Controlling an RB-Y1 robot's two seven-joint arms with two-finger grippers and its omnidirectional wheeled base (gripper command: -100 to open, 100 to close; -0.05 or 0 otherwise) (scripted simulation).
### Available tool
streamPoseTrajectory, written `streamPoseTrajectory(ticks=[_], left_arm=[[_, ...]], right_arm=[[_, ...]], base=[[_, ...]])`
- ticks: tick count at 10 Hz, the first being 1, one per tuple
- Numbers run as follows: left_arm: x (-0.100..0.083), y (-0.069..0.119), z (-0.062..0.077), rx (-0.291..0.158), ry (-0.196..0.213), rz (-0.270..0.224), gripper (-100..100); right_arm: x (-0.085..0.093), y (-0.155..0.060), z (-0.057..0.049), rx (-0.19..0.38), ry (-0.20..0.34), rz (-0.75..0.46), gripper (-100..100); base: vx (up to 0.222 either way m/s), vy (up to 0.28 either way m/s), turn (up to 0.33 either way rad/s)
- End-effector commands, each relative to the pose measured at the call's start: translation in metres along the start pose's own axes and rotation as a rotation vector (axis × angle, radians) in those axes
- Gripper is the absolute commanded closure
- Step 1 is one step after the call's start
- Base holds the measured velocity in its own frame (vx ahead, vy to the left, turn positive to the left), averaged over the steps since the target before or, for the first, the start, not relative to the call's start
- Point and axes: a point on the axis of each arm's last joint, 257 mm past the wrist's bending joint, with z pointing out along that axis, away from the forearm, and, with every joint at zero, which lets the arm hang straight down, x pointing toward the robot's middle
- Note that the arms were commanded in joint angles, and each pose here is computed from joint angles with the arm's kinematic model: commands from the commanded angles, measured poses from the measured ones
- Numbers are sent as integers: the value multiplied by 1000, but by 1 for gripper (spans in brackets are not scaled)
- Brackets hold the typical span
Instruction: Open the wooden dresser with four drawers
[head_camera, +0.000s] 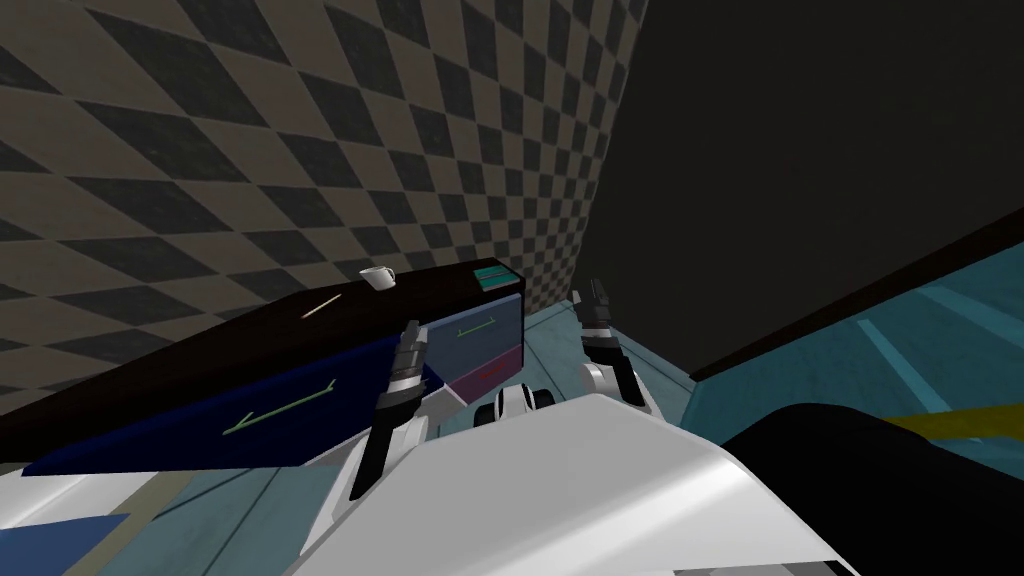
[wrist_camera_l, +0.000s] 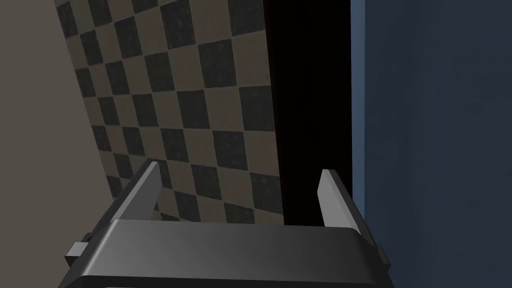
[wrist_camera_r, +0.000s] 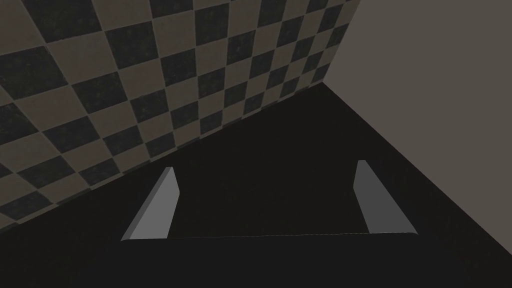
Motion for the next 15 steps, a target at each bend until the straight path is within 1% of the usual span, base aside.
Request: streamPoseTrajectory(ticks=[1,2,4,6,8,9,12,14,15], left_arm=[[1,30,-6,-66,12,4,-100],[1,38,-8,-84,14,4,-100],[-1,70,-18,-160,8,-4,-100],[-1,87,-24,-201,-3,-15,-100],[-1,104,-31,-243,-19,-31,-100],[0,119,-39,-283,-43,-54,-100],[7,136,-49,-334,-97,-109,-100],[13,143,-54,-355,-137,-151,-100],[15,144,-55,-360,-149,-164,-100]], right_arm=[[0,0,0,0,0,0,0],[0,0,0,0,0,0,0],[0,0,0,0,0,0,0],[0,0,0,0,0,0,0],[0,0,0,0,0,0,0],[0,0,0,0,0,0,0],[0,0,0,0,0,0,0],[0,0,0,0,0,0,0],[0,0,0,0,0,0,0]], base=[[6,-116,48],[10,-101,41],[6,-134,65],[9,-125,38],[-3,-90,38],[-3,-112,71],[0,-88,27],[1,-41,16],[4,-23,7]])
